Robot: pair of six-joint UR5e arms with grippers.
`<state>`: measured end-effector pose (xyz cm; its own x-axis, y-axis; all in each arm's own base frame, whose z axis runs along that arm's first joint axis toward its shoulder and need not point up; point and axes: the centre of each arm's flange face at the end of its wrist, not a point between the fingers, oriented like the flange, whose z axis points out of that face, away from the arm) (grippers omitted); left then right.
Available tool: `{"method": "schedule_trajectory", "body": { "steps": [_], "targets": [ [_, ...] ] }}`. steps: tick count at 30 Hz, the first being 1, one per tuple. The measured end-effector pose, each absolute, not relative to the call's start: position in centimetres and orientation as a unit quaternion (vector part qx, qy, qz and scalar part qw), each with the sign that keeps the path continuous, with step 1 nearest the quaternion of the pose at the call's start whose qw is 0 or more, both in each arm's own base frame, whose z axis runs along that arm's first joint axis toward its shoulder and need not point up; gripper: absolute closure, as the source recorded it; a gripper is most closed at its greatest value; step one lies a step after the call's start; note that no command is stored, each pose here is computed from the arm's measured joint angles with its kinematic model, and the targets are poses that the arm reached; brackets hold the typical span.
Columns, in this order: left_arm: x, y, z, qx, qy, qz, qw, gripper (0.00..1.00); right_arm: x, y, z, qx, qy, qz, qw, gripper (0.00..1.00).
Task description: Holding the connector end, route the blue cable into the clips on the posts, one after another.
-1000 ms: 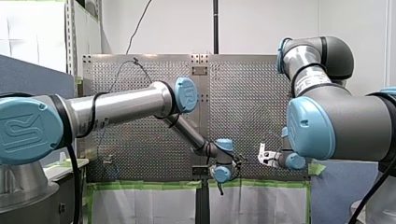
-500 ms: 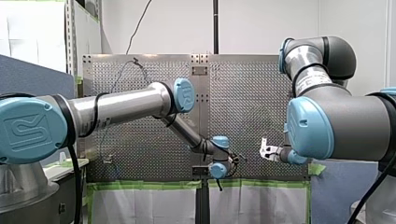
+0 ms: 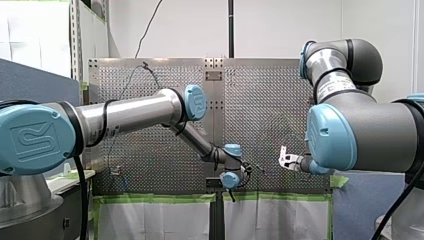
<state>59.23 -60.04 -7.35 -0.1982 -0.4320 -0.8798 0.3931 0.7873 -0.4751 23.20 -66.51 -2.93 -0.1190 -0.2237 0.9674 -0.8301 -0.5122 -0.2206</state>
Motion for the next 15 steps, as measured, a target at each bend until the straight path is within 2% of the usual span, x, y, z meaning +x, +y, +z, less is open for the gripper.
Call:
{"method": "schedule_trajectory", "body": {
  "steps": [3,4,5,7,8,9,11,13,14,15],
  "targets": [
    [59.38,-59.88,-7.36,-0.015,0.702,-0.325,0.633,0.93,23.23,-66.56,-2.88,0.616,-0.427,0.614,0.247,1.0],
    [59.42,-59.83,-7.37,-0.015,0.703,-0.325,0.633,0.87,23.23,-66.56,-2.88,0.616,-0.427,0.614,0.247,1.0],
    [59.44,-59.78,-7.38,-0.015,0.704,-0.324,0.632,0.87,23.24,-66.55,-2.89,0.616,-0.427,0.614,0.247,1.0],
    [59.47,-59.68,-7.44,-0.014,0.706,-0.323,0.631,0.76,23.33,-66.53,-2.89,0.617,-0.426,0.614,0.247,1.0],
    [59.49,-59.6,-7.49,-0.014,0.707,-0.322,0.629,0.76,23.38,-66.51,-2.89,0.617,-0.426,0.614,0.246,1.0],
    [59.49,-59.56,-7.51,-0.013,0.709,-0.321,0.628,0.68,23.44,-66.48,-2.9,0.617,-0.426,0.614,0.246,1.0],
    [59.51,-59.51,-7.48,-0.01,0.711,-0.323,0.624,0.65,23.54,-66.44,-2.91,0.618,-0.425,0.615,0.246,1.0],
    [59.56,-59.47,-7.45,-0.007,0.713,-0.327,0.62,0.57,23.62,-66.4,-2.92,0.618,-0.425,0.615,0.245,1.0],
    [59.6,-59.42,-7.45,-0.004,0.715,-0.328,0.617,0.57,23.65,-66.4,-2.91,0.618,-0.425,0.615,0.245,1.0],
    [59.63,-59.35,-7.46,-0.001,0.717,-0.329,0.615,0.52,23.69,-66.38,-2.92,0.618,-0.425,0.615,0.245,1.0]
  ]
}}
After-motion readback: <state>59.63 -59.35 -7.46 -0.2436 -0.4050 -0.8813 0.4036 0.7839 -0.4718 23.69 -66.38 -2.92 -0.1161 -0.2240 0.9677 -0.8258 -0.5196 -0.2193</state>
